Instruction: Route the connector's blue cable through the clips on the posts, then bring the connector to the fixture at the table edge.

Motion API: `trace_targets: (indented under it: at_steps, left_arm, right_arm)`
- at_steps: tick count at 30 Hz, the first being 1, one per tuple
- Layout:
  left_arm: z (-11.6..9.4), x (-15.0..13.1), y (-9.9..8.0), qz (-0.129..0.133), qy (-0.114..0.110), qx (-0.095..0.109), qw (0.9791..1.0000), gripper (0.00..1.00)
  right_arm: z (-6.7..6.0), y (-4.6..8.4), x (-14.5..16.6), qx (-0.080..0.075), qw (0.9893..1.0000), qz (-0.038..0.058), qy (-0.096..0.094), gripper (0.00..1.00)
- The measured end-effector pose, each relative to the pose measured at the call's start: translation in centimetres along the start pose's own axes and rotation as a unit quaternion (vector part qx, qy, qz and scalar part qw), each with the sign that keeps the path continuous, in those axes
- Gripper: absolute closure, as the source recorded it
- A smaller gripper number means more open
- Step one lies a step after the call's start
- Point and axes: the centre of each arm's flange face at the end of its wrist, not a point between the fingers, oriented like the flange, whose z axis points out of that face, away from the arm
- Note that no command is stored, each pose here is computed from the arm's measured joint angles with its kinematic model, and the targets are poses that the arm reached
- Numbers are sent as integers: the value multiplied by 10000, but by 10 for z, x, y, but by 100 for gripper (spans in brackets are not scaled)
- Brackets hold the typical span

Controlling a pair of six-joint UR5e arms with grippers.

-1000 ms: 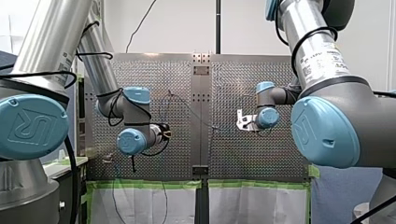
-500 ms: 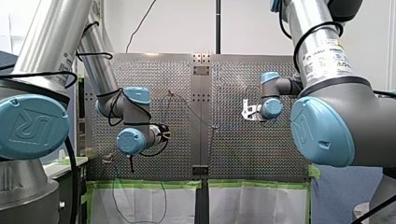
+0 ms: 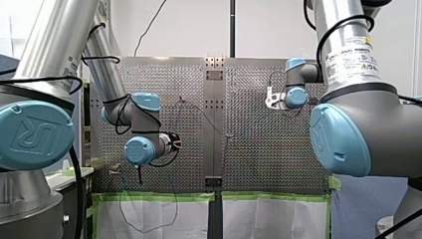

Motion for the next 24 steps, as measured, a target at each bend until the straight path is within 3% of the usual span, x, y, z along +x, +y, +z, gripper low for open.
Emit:
trace_targets:
  at_steps: [10, 24]
  left_arm:
    - [2, -1, 2, -3, -9, -32, 10000, 2]
    - [6, -2, 6, -31, -30, -107, 9999, 2]
  right_arm:
    - [13, 31, 21, -444, 9990, -73, -30, 83]
    - [22, 71, 33, -895, 9959, -106, -96, 83]
